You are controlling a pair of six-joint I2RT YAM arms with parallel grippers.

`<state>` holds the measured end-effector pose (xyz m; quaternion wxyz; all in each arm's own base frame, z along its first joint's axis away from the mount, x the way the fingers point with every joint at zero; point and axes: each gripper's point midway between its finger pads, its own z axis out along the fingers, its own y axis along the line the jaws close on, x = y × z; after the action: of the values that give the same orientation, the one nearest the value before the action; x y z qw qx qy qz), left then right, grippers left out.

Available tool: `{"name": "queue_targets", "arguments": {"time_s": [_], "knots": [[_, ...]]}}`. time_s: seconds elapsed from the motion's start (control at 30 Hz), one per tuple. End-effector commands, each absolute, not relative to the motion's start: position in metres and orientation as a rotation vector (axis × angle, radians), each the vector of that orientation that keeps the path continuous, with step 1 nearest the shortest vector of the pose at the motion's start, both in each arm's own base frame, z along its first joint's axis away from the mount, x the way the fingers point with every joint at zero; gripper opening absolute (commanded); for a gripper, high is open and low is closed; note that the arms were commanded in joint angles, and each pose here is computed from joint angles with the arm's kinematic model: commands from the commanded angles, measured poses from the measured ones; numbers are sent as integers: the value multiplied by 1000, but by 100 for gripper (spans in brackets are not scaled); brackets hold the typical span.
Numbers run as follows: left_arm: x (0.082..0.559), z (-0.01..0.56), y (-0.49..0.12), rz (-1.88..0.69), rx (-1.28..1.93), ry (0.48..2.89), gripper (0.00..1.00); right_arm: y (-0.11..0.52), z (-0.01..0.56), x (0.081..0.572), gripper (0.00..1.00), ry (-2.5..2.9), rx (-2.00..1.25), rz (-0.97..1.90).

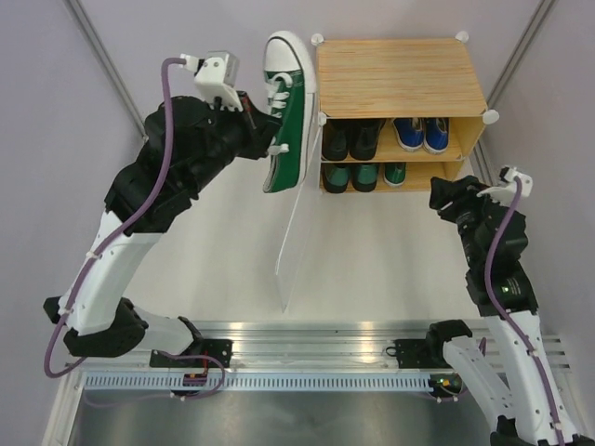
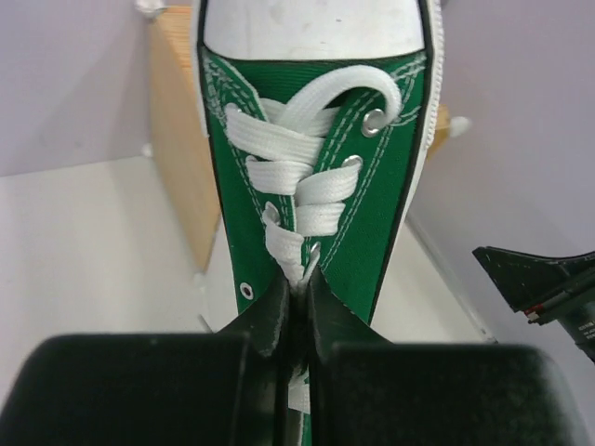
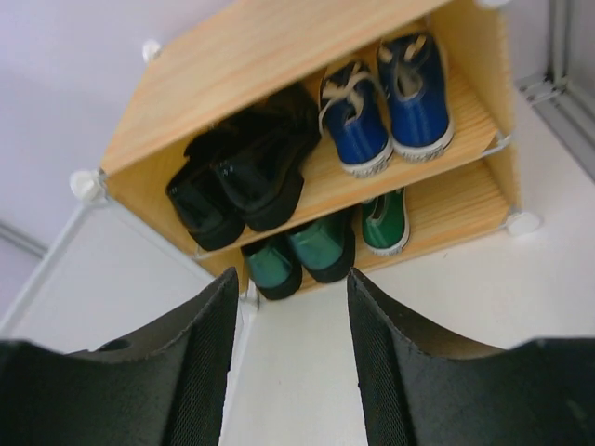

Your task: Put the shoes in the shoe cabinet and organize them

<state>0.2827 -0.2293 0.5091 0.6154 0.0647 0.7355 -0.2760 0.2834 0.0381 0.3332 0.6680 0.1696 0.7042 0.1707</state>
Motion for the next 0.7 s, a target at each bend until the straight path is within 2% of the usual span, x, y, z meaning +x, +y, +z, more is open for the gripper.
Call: {"name": "queue_targets", "arguments": {"time_s": [0.0, 0.1, 0.2, 0.23, 0.33, 0.37, 0.57, 0.67], "knots": [[276, 535, -279, -704, 218, 1613, 2, -1, 370, 253, 55, 1449, 514, 257], [264, 516, -346, -788, 346, 1641, 2, -25, 387, 227, 60, 1345, 608, 203], [252, 489, -398, -856, 447, 1682, 2, -49, 396, 203, 72, 1243, 717, 147], [251, 459, -428, -865, 497, 1739, 2, -57, 403, 189, 79, 1186, 755, 152], [239, 410, -470, -954, 561, 1861, 2, -73, 410, 163, 85, 1083, 830, 140], [239, 376, -490, -960, 599, 1929, 2, -74, 411, 160, 86, 1071, 834, 140], [244, 264, -532, -905, 609, 2165, 2, -71, 404, 164, 88, 1117, 798, 113], [248, 232, -537, -868, 565, 2241, 2, -67, 394, 175, 88, 1162, 787, 112]]}}
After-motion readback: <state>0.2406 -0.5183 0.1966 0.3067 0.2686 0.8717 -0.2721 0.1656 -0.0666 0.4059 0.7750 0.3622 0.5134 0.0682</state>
